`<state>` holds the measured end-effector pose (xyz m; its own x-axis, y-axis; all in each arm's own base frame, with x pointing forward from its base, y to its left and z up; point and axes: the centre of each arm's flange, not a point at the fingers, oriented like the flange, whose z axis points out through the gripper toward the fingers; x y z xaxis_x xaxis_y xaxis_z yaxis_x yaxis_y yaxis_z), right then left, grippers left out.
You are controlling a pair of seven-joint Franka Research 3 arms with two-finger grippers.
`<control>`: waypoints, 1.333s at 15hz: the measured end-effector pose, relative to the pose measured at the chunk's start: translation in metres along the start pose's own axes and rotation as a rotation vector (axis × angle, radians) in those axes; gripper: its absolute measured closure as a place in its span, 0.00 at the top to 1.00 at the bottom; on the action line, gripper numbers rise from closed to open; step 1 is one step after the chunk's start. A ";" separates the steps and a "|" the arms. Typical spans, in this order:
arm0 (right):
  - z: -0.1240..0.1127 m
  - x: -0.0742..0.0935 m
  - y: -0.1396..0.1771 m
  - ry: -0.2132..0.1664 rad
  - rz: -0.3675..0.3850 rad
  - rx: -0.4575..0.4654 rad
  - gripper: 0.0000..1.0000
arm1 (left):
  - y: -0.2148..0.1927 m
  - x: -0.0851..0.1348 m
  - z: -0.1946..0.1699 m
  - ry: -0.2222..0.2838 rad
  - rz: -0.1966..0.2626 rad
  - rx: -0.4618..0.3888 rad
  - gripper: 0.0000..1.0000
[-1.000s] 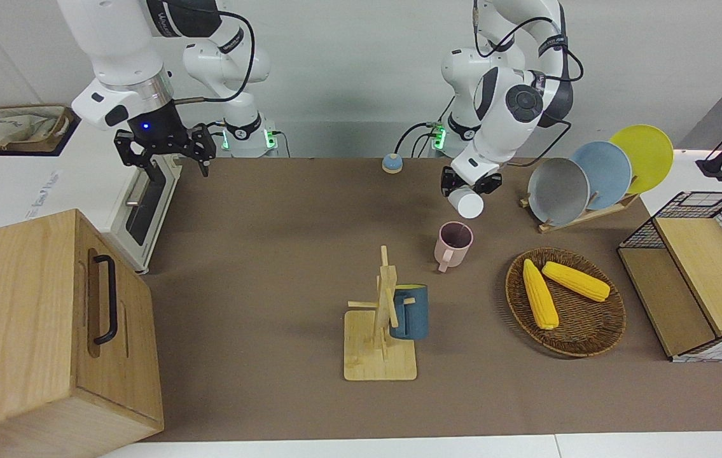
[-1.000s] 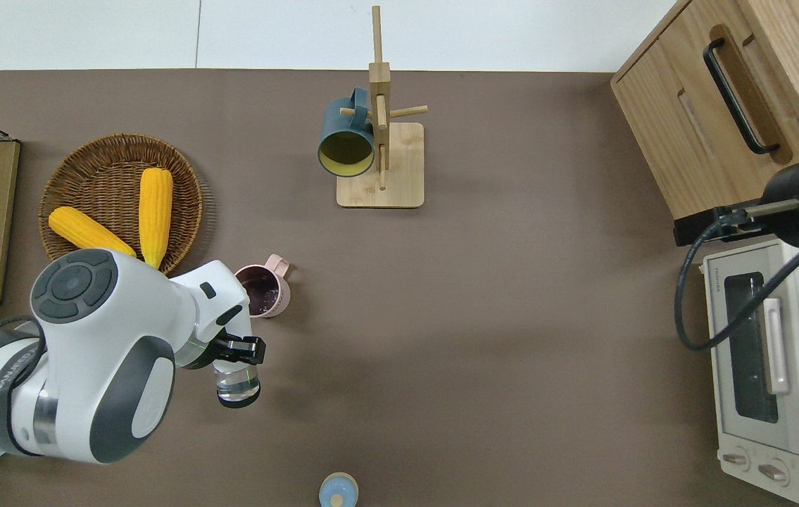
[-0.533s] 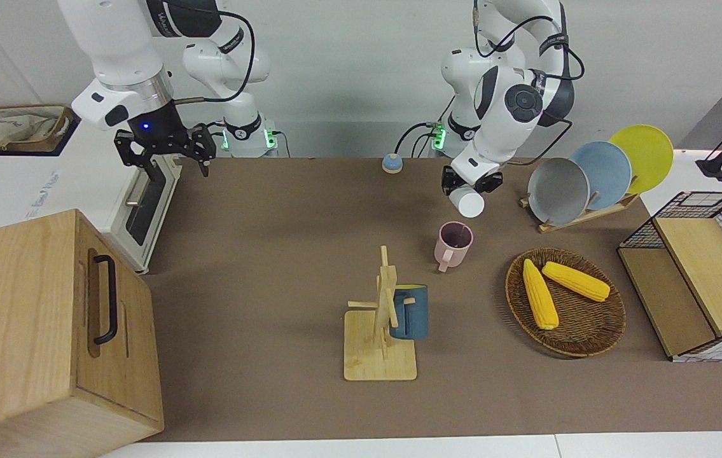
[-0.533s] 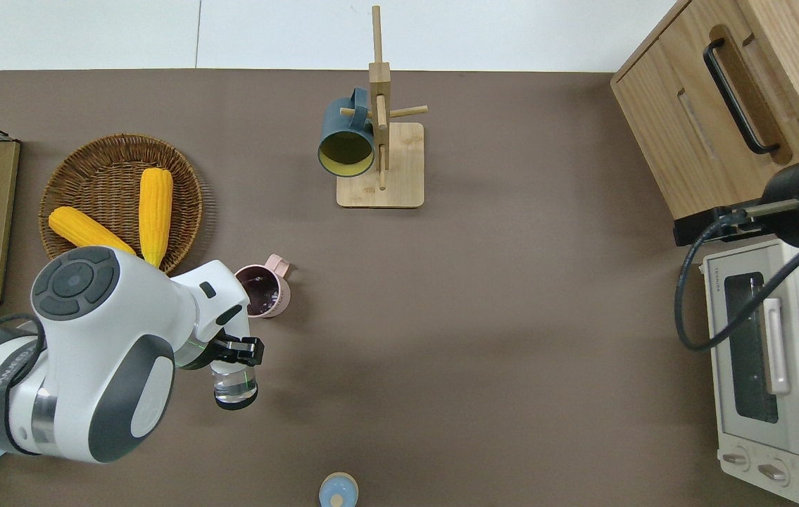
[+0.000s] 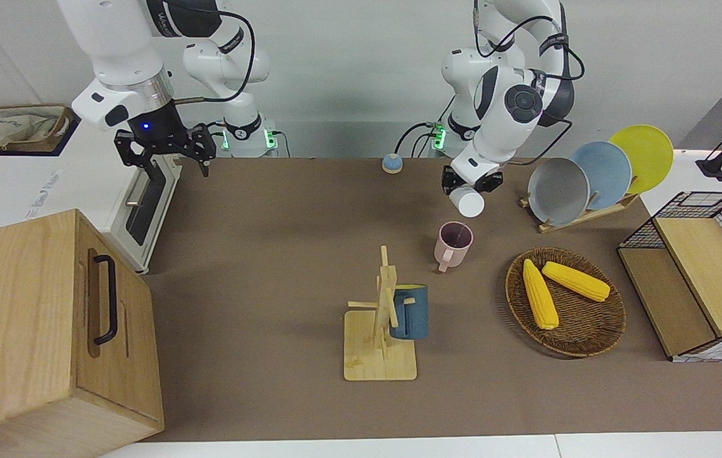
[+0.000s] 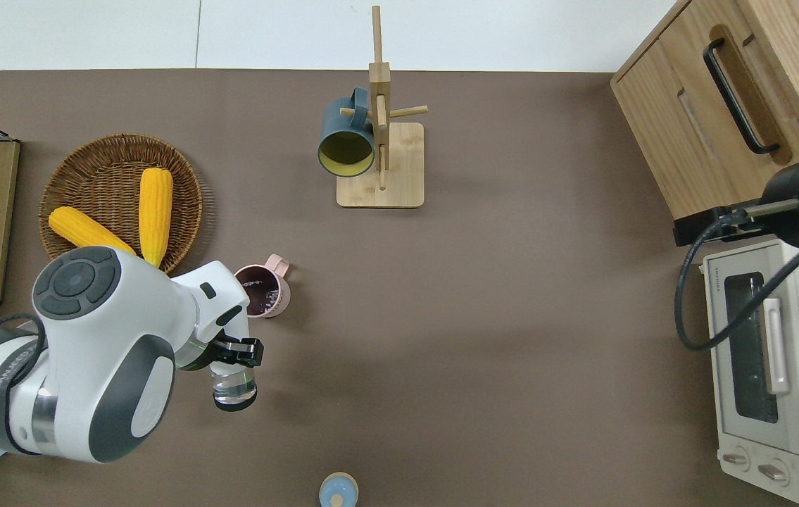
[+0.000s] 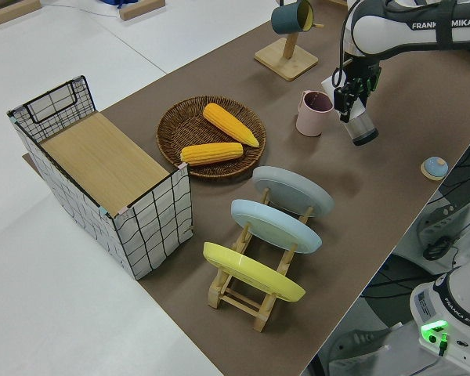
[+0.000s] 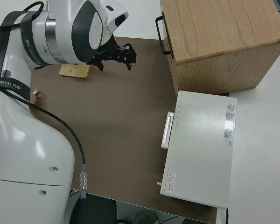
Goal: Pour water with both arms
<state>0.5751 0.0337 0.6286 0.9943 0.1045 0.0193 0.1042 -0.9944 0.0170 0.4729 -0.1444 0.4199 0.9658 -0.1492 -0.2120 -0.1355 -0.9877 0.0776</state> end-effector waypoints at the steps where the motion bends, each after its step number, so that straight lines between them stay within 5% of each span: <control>1: 0.000 0.000 0.000 0.000 0.000 0.000 0.99 | 0.000 0.000 0.000 0.000 -0.003 0.002 0.63; 20: 0.000 0.000 0.000 0.000 0.000 0.000 0.99 | 0.002 -0.001 0.001 -0.009 -0.011 0.008 0.63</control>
<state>0.5751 0.0337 0.6286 0.9943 0.1045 0.0193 0.1042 -0.9944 0.0166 0.4712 -0.1467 0.4195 0.9653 -0.1390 -0.2211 -0.1271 -0.9896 0.0671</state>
